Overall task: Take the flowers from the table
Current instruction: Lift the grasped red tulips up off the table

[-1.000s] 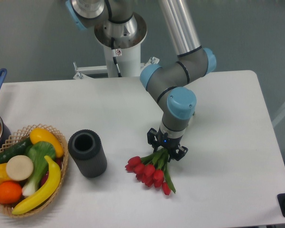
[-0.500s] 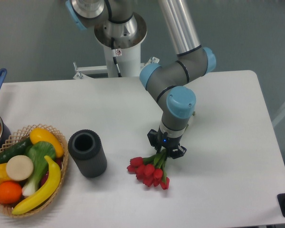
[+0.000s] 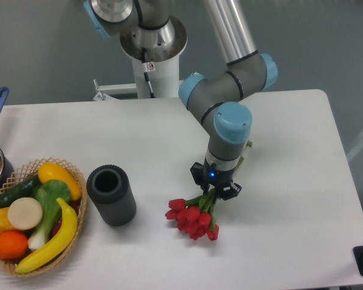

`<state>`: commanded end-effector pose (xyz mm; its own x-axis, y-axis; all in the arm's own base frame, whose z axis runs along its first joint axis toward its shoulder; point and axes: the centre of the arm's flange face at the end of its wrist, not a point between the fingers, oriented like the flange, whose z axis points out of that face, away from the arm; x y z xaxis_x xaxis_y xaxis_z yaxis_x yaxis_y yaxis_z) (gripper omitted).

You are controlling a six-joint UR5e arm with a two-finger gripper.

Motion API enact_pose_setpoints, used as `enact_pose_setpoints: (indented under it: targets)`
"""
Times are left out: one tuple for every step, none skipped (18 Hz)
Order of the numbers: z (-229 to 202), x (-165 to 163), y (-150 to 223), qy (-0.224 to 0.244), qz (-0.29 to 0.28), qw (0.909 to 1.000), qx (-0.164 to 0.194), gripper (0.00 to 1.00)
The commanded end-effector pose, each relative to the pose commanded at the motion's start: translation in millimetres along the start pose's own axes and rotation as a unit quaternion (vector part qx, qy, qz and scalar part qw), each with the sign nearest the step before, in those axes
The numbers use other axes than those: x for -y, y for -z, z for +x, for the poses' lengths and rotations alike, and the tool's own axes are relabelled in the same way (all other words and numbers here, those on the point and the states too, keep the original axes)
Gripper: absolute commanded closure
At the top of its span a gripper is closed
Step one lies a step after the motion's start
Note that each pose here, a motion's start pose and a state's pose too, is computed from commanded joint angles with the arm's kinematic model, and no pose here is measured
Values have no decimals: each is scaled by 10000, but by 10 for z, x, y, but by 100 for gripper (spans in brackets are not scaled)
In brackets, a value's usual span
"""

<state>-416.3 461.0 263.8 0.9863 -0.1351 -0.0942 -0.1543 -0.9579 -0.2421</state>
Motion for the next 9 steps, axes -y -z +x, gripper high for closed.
enact_pose_setpoints:
  targets:
    - [4, 49, 110, -11, 160, 9999, 30, 66]
    - [13, 116, 256, -33, 387, 9992, 58, 66]
    - [34, 168, 416, 14, 647, 9979, 69, 66]
    - [47, 197, 528, 114, 866, 9962, 46, 66]
    - [38, 203, 648, 192, 1058, 9942, 51, 66]
    - [18, 178, 823, 225, 1241, 9919, 116, 66]
    - [20, 178, 924, 224, 1358, 9904, 146, 66]
    - [7, 161, 1013, 243, 1499, 9883, 155, 66]
    - [-9, 141, 1104, 271, 1664, 9856, 152, 66]
